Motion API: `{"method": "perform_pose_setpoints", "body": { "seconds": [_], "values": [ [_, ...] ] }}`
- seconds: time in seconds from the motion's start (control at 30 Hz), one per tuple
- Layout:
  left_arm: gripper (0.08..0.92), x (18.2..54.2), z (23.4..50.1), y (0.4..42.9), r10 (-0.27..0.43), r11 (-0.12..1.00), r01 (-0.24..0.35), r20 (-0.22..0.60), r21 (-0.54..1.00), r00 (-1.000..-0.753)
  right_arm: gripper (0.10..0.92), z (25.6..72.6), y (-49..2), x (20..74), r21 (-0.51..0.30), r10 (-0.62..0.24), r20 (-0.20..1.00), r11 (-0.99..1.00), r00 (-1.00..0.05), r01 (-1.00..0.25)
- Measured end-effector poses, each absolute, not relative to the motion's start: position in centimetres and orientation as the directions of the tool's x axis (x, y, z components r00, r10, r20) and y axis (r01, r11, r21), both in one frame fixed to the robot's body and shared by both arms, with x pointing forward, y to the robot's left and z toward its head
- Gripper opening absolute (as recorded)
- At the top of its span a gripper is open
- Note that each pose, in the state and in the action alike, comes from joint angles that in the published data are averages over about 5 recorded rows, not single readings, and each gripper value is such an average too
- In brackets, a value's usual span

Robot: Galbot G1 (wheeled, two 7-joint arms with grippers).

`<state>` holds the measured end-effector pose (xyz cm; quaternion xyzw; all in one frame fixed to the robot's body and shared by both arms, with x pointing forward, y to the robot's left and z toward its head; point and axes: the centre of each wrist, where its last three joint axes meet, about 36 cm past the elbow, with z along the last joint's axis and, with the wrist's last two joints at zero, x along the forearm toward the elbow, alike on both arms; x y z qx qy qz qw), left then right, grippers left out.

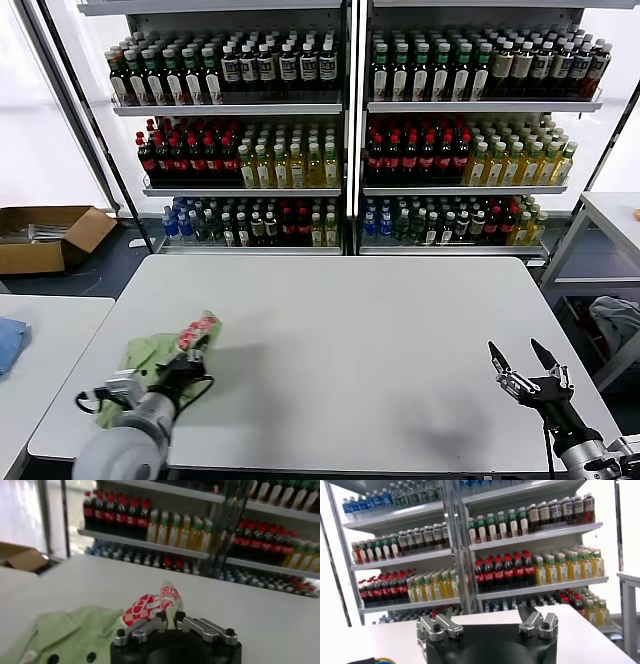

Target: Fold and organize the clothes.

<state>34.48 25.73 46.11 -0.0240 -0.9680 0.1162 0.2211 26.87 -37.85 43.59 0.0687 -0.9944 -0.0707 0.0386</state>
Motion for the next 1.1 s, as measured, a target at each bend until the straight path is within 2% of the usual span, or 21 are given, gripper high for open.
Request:
{"method": "perform_pose_setpoints", "body": {
  "seconds": [0.27, 0.53, 0.7, 0.9, 1.0, 1.1],
  "values": [
    [0.145, 34.8, 45.8, 18.7, 0.24, 0.909, 0.053, 0.415, -0.414, -0.877, 0.823, 43.8, -37.1, 26.5, 0.137, -0.153, 0.081, 0.981, -0.985, -0.141],
    [0.157, 34.9, 45.2, 13.9, 0.349, 0.857, 0.11, 0.409, -0.503, -0.843, 0.823, 43.9, -36.1, 26.7, 0.126, -0.179, 0.108, 0.978, -0.978, -0.165],
    [0.279, 34.6, 45.0, 12.4, 0.403, 0.831, 0.146, 0.401, -0.537, -0.823, 0.823, 44.0, -35.0, 27.0, 0.132, -0.212, 0.137, 0.972, -0.968, -0.194],
    [0.453, 33.8, 45.7, 12.3, 0.459, 0.803, 0.196, 0.376, -0.562, -0.805, 0.823, 43.8, -32.9, 28.1, 0.181, -0.272, 0.202, 0.955, -0.941, -0.237],
    [0.539, 33.5, 46.2, 13.3, 0.466, 0.803, 0.213, 0.363, -0.557, -0.807, 0.823, 43.3, -31.3, 29.0, 0.211, -0.315, 0.242, 0.94, -0.918, -0.267],
    [0.626, 33.7, 46.4, 15.1, 0.446, 0.821, 0.218, 0.354, -0.527, -0.822, 0.823, 42.5, -29.2, 30.1, 0.241, -0.366, 0.28, 0.922, -0.888, -0.304]
  ]
}}
